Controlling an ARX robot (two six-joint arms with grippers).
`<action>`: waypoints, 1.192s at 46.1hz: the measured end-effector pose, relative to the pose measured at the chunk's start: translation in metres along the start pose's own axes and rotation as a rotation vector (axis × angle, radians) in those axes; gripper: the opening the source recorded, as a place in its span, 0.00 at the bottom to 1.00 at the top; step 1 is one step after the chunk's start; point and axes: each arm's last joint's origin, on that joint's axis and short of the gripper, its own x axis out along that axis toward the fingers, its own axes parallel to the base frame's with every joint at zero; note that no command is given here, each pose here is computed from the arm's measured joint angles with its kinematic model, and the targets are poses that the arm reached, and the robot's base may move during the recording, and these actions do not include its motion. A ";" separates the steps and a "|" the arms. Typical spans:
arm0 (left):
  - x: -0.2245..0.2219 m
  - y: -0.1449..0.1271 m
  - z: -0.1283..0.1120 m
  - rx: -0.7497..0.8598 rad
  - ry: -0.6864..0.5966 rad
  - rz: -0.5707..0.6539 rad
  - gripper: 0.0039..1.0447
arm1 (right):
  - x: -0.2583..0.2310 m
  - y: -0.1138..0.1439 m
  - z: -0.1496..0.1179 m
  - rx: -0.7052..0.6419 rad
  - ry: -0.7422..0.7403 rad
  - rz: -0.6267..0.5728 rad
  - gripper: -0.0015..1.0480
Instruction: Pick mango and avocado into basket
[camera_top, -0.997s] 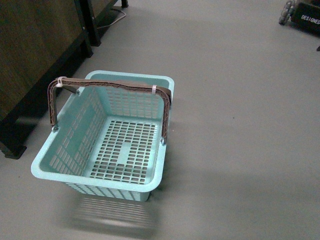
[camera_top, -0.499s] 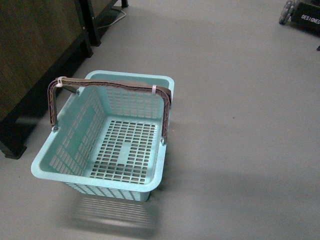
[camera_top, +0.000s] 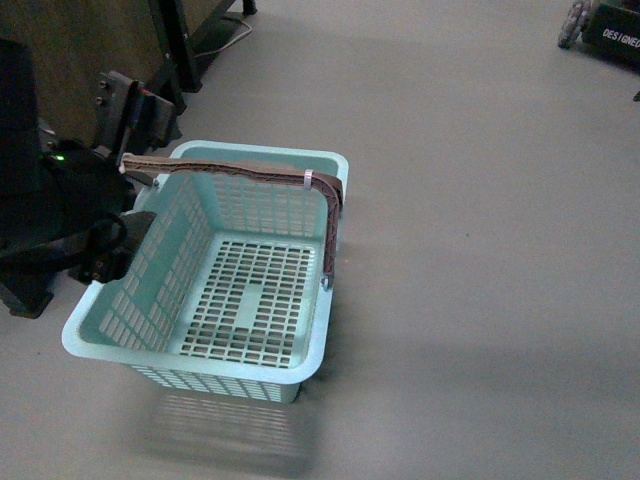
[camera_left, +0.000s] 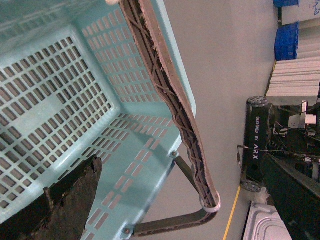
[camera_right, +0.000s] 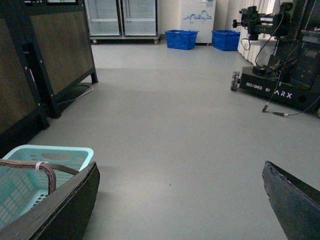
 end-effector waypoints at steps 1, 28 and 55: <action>0.005 0.000 -0.001 -0.005 0.004 -0.002 0.93 | 0.000 0.000 0.000 0.000 0.000 0.000 0.93; 0.101 -0.010 -0.019 -0.033 -0.004 -0.124 0.86 | 0.000 0.000 0.000 0.000 0.000 0.000 0.93; 0.032 -0.074 0.035 -0.275 -0.110 -0.556 0.12 | 0.000 0.000 0.000 0.000 0.000 0.000 0.93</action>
